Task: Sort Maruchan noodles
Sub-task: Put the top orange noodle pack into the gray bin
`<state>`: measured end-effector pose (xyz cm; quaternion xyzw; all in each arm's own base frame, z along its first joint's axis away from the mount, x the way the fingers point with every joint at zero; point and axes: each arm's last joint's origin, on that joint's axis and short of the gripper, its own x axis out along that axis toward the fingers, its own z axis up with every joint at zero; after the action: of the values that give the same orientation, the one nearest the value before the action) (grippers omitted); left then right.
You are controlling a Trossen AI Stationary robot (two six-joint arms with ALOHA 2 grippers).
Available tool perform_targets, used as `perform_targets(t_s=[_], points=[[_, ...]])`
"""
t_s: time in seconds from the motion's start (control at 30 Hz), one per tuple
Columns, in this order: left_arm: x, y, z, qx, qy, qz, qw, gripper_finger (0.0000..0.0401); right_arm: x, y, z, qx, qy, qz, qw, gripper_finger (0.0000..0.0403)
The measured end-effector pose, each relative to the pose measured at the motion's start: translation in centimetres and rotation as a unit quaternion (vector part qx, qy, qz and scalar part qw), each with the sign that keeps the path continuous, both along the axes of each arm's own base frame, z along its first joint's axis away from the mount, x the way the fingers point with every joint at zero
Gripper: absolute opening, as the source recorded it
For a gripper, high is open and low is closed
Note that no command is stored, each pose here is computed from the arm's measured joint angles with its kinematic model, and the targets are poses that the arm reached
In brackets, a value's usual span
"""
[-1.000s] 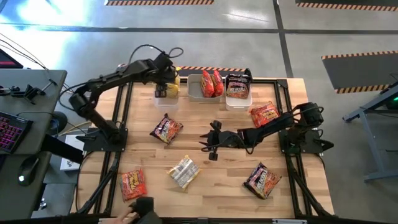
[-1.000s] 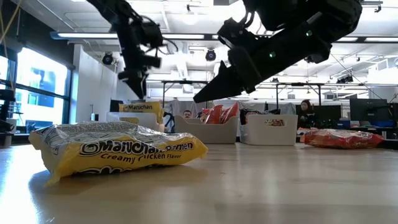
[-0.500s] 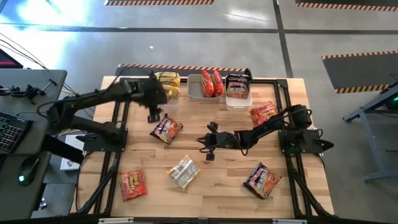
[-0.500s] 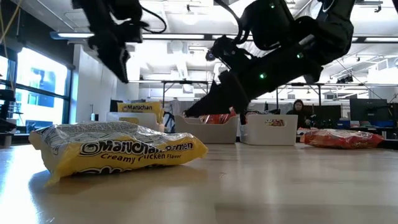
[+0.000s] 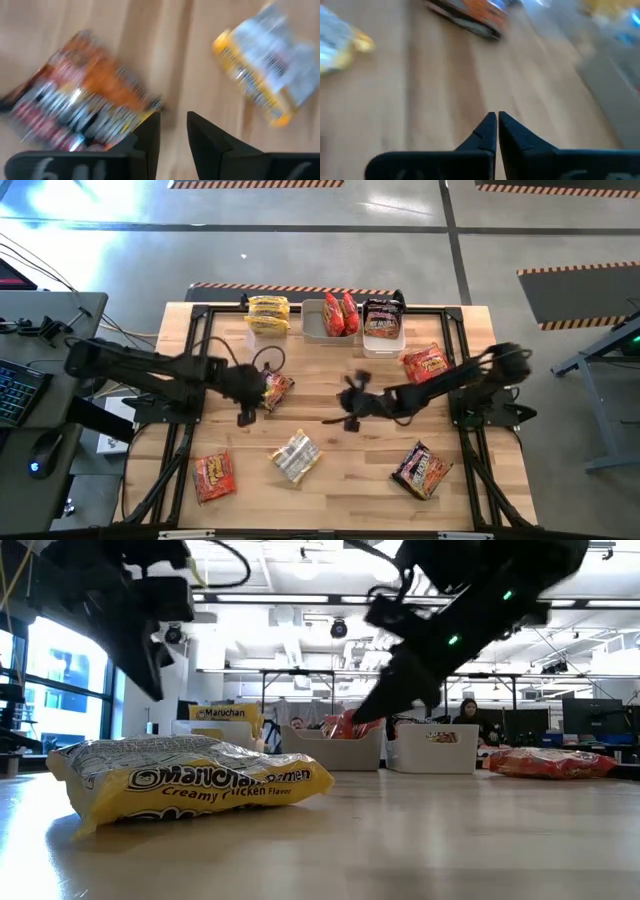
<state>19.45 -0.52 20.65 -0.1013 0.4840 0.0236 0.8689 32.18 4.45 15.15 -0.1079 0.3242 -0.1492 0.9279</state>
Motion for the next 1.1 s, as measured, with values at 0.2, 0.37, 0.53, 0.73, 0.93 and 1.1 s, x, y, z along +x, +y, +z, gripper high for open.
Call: perform_targets(t_s=[0.2,0.37,0.53,0.73,0.93,1.1], points=[[1.5,-1.8,-2.6,-0.036,-0.182,-0.047,0.982,0.0060,-6.3,-0.8,3.7,0.035,0.066,-0.191,0.979,0.0000],[1.7,-1.8,-4.0,-0.051,-0.285,-0.042,0.956,0.0029,-11.8,-3.9,5.0,0.071,0.075,-0.442,0.891,0.0000],[2.0,-1.9,-4.5,-0.047,-0.314,-0.039,0.948,0.0006,-13.9,-6.4,5.0,0.066,0.111,-0.561,0.818,0.0000],[2.2,-2.4,-4.9,-0.046,-0.310,-0.044,0.949,0.0001,-13.6,-8.4,4.2,0.072,0.142,-0.586,0.794,0.0000],[2.1,-3.1,-4.6,-0.036,-0.321,-0.043,0.945,0.0001,-14.2,-9.4,2.0,0.077,0.164,-0.606,0.775,0.0000],[2.1,-3.4,-4.7,-0.031,-0.320,-0.050,0.946,0.0001,-15.7,-9.0,-0.2,0.109,0.125,-0.619,0.768,0.0000]])
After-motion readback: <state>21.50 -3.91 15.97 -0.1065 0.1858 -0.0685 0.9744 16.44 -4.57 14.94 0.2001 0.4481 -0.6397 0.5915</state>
